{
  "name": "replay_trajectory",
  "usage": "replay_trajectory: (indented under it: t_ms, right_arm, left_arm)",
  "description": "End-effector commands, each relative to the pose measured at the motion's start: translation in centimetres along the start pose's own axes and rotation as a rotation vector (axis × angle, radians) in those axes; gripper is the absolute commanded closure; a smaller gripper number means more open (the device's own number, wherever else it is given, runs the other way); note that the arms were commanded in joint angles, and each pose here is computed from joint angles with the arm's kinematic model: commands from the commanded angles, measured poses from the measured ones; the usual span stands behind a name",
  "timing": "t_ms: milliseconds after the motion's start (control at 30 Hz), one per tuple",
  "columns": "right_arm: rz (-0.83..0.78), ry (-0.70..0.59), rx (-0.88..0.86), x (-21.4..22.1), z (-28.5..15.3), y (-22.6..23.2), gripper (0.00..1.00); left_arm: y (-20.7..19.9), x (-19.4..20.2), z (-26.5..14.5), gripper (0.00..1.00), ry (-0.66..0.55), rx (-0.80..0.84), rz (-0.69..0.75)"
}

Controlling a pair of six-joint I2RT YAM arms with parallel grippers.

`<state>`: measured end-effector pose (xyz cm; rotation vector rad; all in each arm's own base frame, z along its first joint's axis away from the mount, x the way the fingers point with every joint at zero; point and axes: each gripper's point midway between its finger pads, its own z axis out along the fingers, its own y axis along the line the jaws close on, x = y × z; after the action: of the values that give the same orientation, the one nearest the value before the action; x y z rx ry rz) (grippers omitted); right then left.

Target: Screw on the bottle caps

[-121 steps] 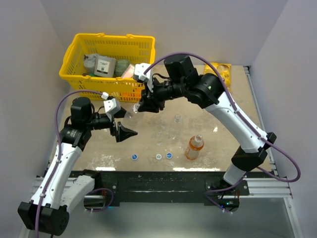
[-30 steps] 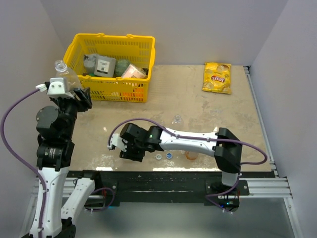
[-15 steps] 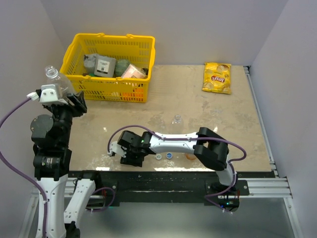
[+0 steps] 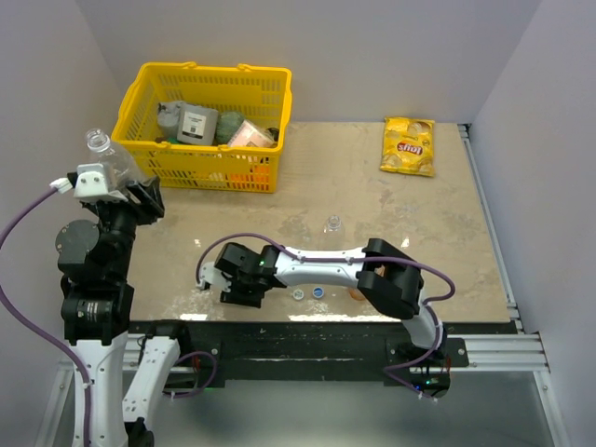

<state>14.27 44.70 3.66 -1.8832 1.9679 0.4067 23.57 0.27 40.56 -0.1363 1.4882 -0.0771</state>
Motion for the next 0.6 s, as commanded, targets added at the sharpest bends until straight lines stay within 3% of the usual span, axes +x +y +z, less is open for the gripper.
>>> replay_trajectory:
  t_ms: [0, 567]
  right_arm:
    - [0.010, -0.049, 0.039, -2.1, -0.5, -2.0, 0.57]
    - [0.024, -0.047, 0.017, -2.6, 1.3, -2.4, 0.56]
  left_arm:
    - [-0.4, -0.9, -0.3, 1.00, -0.027, 0.017, -0.022]
    - [-0.6, 0.1, 0.0, 1.00, -0.007, 0.036, -0.024]
